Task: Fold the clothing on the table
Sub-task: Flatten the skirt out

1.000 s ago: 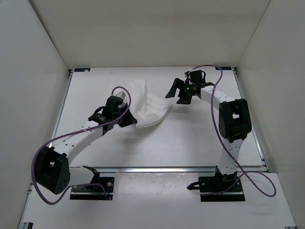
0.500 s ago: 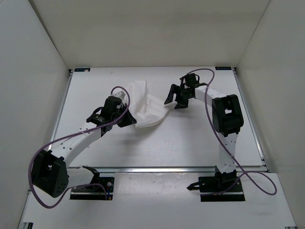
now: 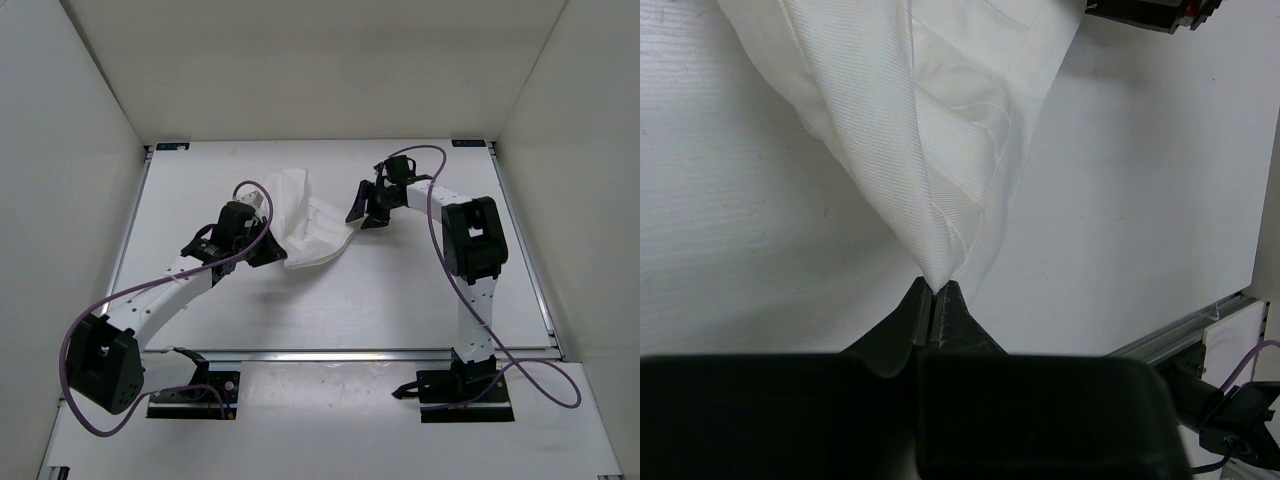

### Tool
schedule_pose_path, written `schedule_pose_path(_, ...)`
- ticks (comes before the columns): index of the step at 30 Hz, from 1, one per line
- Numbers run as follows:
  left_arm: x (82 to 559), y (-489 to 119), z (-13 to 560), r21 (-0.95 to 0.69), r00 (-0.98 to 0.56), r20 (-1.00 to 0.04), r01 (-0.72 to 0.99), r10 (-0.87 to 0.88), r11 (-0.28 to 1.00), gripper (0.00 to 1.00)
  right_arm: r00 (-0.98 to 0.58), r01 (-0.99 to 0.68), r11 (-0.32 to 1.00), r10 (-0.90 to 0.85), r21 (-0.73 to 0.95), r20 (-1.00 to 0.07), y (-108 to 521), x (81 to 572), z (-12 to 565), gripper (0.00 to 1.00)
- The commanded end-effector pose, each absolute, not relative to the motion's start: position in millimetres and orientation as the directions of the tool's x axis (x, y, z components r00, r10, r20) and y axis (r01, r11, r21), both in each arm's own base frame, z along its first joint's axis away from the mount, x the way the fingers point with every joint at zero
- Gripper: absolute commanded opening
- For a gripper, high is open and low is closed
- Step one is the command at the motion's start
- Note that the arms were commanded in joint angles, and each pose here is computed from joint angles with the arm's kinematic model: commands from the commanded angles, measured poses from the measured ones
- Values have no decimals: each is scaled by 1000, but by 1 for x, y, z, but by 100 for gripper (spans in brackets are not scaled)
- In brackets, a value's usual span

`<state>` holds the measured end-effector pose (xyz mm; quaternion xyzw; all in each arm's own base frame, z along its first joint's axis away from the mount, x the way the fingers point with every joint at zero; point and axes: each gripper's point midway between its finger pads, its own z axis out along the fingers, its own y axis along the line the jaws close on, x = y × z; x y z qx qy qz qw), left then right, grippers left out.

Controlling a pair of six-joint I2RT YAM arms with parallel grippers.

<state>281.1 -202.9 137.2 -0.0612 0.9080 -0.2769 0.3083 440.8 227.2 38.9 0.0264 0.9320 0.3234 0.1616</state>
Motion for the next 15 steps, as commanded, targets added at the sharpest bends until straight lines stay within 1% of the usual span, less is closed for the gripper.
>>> schedule_pose_path(1, 281, -206, 144, -554, -794, -541, 87, -278, 828, 0, -958, -44, 780, 144, 624, -248, 232, 434, 27, 51)
schedule_pose_path(2, 281, -207, 148, -557, -791, -545, 94, -278, 825, 0, -954, -60, 782, 138, 621, -265, 235, 437, 28, 48)
schedule_pose_path(4, 280, -207, 145, -558, -797, -537, 90, -276, 825, 0, -957, -57, 782, 134, 620, -257, 238, 438, 26, 42)
schedule_pose_path(6, 282, -206, 147, -562, -790, -545, 95, -281, 822, 0, -959, -55, 782, 133, 621, -252, 238, 440, 24, 25)
schedule_pose_path(7, 281, -206, 147, -564, -793, -541, 93, -282, 820, 0, -959, -51, 787, 133, 615, -250, 237, 439, 22, 20)
schedule_pose_path(8, 281, -204, 145, -559, -791, -545, 96, -278, 824, 0, -958, -65, 780, 126, 623, -257, 239, 440, 26, 9)
schedule_pose_path(9, 281, -204, 146, -564, -791, -543, 94, -283, 821, 0, -960, -59, 784, 126, 618, -252, 239, 440, 23, 1)
schedule_pose_path(12, 282, -202, 148, -570, -784, -552, 105, -285, 815, 0, -954, -65, 788, 131, 613, -269, 237, 444, 26, 0)
schedule_pose_path(15, 285, -201, 153, -574, -775, -573, 146, -267, 806, 0, -926, -101, 802, 140, 589, -349, 233, 458, 50, 0)
